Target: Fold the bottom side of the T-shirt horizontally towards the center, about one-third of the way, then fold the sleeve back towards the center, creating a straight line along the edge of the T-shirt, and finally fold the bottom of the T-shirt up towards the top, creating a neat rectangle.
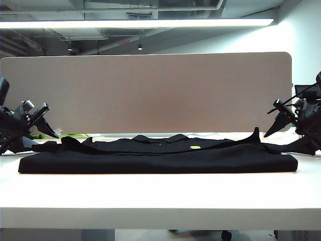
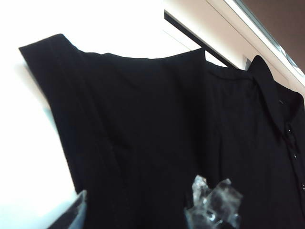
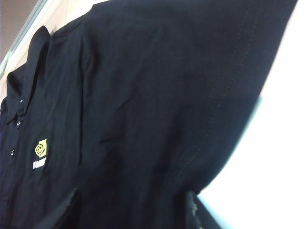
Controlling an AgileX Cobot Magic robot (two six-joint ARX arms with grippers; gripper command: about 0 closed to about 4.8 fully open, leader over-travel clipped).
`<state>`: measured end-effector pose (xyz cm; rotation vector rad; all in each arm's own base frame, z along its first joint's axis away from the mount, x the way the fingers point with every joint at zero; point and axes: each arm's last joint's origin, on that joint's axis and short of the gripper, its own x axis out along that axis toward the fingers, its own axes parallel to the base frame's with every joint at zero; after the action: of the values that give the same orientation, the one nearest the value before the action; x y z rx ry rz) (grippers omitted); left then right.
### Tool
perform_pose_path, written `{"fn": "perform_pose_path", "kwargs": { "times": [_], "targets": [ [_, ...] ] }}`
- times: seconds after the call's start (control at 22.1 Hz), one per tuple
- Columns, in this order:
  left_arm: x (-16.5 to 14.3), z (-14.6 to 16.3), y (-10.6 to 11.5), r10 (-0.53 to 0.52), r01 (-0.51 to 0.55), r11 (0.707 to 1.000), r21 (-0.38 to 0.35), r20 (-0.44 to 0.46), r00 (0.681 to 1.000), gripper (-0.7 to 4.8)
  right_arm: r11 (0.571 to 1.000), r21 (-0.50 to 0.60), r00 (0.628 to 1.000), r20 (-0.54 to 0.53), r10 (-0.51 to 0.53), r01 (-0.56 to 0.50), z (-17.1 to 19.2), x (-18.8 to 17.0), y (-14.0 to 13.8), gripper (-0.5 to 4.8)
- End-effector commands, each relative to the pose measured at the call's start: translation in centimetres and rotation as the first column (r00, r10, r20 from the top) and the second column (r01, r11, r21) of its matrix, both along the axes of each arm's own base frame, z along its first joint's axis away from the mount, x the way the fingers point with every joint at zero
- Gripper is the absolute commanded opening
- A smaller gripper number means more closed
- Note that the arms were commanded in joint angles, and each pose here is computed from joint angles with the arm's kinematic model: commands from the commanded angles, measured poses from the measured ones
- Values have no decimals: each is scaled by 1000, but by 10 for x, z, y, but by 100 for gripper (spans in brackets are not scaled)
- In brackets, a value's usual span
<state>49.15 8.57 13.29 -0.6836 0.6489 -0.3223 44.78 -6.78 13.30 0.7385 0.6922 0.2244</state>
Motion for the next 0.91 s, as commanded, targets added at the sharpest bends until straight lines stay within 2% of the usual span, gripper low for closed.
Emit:
{"fn": "perform_pose_path", "kwargs": {
  "times": [0.05, 0.09, 0.14, 0.36, 0.45, 0.5, 0.54, 0.59, 0.68, 0.72, 0.77, 0.91],
  "targets": [
    [-5, -17, -3, -15, 10, 999, -50, -99, 995, 246, 1000, 10, 997, -72, 1, 0, -10, -3, 6, 279],
    [-5, -17, -3, -15, 10, 999, -50, -98, 995, 246, 1000, 8, 997, -72, 1, 0, -10, -3, 7, 249],
    [-5, -17, -3, -15, 10, 999, -50, -99, 995, 246, 1000, 1, 997, -75, -5, 5, -11, -3, 8, 242],
    [-5, -18, -3, -18, 13, 999, -49, -103, 995, 246, 999, -22, 995, -93, -25, 23, -16, -2, 12, 239],
    [-5, -18, -3, -23, 19, 999, -47, -100, 995, 239, 1000, -22, 994, -104, -25, 23, -18, -2, 13, 165],
    [-5, -18, -3, -27, 23, 999, -42, -97, 995, 219, 1000, -22, 994, -108, -24, 22, -19, -2, 13, 107],
    [-5, -18, -3, -27, 23, 999, -42, -99, 995, 184, 1000, -22, 994, -109, -25, 23, -19, -2, 13, 89],
    [-5, -18, -4, -35, 30, 998, -48, -101, 994, 127, 999, -24, 994, -108, -25, 23, -19, -2, 12, 68],
    [-6, -18, -4, -51, 45, 997, -62, -98, 994, 73, 999, -26, 994, -107, -25, 22, -19, -2, 12, 6],
    [-6, -17, -3, -61, 54, 996, -72, -94, 994, 56, 999, -26, 994, -107, -26, 23, -19, -3, 12, -5],
    [-7, -17, -1, -70, 63, 995, -80, -90, 993, 2, 999, -26, 994, -107, -26, 24, -19, -3, 11, -5],
    [-8, -17, 4, -71, 64, 994, -88, -88, 994, -6, 999, -25, 994, -106, -26, 24, -19, -3, 11, -5]
  ]
}}
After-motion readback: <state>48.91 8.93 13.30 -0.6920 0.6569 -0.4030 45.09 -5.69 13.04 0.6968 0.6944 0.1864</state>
